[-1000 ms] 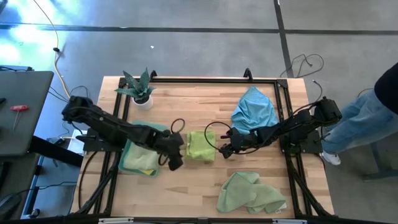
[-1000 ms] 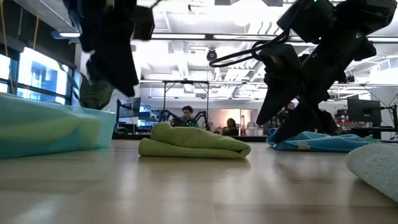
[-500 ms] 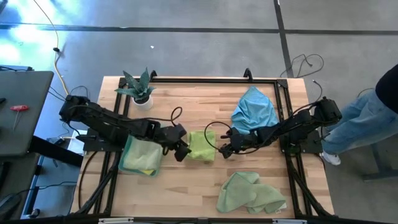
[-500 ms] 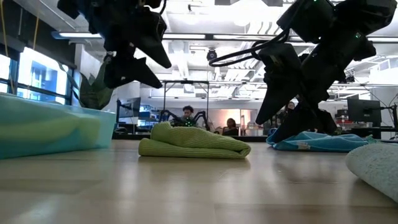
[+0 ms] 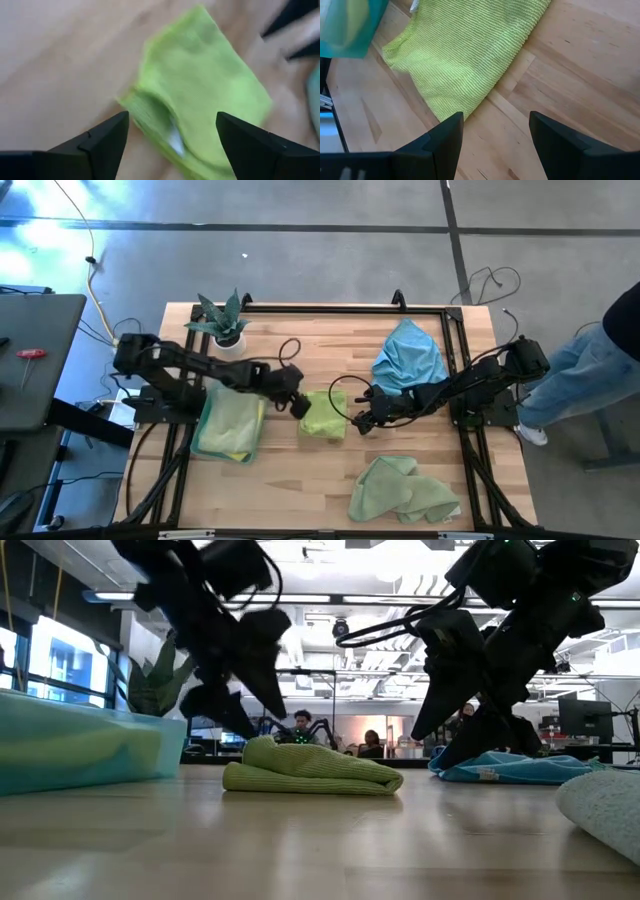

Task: Fold microfiber towels
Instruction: Put the light green microfiber towel into the green bin

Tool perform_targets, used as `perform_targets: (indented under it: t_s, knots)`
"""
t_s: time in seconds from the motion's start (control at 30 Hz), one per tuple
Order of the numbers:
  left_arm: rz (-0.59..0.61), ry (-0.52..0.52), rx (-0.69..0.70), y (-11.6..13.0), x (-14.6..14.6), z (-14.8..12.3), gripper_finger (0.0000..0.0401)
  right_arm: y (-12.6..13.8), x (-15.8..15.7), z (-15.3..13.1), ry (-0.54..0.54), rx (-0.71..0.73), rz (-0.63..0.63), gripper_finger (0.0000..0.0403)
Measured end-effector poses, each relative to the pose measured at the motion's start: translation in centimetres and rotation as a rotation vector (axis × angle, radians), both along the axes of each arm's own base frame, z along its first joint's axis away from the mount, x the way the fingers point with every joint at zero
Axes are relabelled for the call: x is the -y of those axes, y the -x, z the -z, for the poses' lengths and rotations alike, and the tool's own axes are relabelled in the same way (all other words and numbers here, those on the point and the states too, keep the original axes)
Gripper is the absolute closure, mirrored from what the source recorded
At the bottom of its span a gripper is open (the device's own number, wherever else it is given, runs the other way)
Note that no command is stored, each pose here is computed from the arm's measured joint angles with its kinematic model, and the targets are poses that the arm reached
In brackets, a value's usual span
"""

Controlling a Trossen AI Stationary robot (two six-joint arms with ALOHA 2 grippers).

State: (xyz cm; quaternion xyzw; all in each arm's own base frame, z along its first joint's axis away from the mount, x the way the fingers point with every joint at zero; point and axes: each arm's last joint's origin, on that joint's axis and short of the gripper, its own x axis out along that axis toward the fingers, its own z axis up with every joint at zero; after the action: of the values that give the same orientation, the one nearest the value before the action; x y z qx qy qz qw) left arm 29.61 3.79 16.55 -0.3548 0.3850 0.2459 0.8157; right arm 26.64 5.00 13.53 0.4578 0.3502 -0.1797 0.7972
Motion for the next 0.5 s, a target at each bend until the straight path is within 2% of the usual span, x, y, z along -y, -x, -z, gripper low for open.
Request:
perform_targets:
  t_s: [0.2,0.3,0.5]
  knots:
    - [0.011,-0.048,-0.007,-0.2,-2.8,0.8,0.0108,0.0,0.0,0.0,0.000,0.001,0.000,0.0183]
    - [0.040,0.018,-0.037,-0.2,-3.7,2.3,0.0107,0.0,0.0,0.0,0.000,0.001,0.000,0.0183]
    - [0.114,0.078,0.039,-1.6,-4.0,4.2,0.0107,0.0,0.0,0.0,0.000,0.000,0.000,0.0183]
